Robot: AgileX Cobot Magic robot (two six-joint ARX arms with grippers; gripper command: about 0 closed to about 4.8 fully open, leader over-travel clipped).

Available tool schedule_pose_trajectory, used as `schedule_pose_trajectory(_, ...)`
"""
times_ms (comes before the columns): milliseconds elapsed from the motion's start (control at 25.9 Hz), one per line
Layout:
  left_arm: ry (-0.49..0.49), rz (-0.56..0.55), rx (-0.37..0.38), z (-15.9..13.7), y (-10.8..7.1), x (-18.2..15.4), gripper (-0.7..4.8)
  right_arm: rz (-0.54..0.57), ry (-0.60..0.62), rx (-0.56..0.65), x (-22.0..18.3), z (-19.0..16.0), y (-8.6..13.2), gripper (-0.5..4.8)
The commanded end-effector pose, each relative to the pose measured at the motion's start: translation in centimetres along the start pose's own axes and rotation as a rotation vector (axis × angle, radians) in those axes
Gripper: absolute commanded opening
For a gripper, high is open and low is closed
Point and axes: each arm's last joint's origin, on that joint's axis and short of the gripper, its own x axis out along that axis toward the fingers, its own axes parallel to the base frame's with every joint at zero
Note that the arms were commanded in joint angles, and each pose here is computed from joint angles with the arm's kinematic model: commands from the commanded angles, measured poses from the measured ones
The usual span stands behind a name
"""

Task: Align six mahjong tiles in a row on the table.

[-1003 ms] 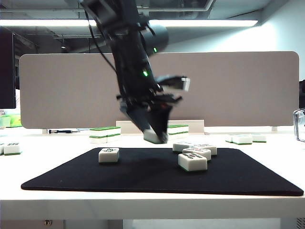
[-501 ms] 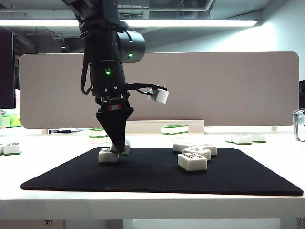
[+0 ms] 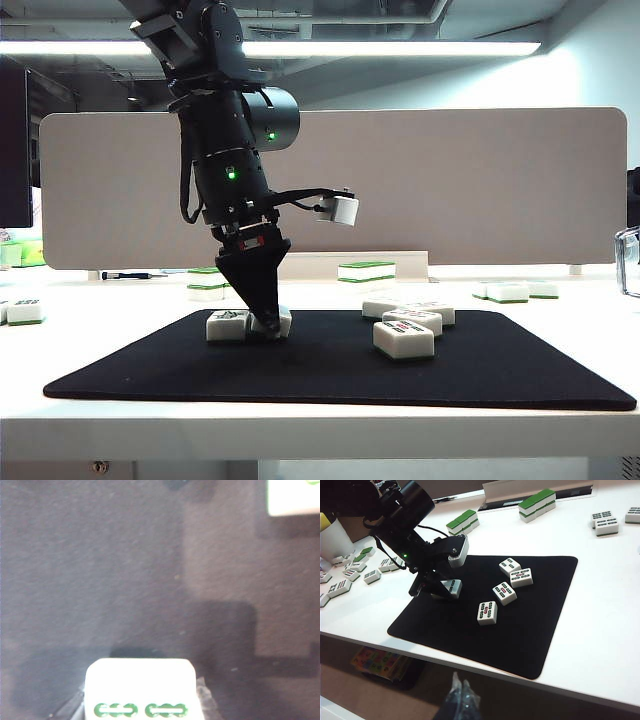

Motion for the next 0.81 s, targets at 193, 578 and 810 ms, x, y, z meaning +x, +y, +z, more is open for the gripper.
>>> schedule_pose_trajectory(193,0.011,0.033,0.002,-0.1,0.3,-0.3,2.16,0.004,-0.022,-0.015,-0.2,0.0,0.1,-0.01)
schedule_pose_trajectory(578,-0.159,0.054,-0.273,2.5,1.5,-3.4,2.91,0.003,-0.022,-0.015,-0.2,0.0,0.1,-0.01)
schedule_pose_trajectory(810,-0.490,0.118,-0.506,6.4,3.0,-2.3,2.86,0.002,-0.016,-0.012,-0.2,-0.1,0.1,-0.01)
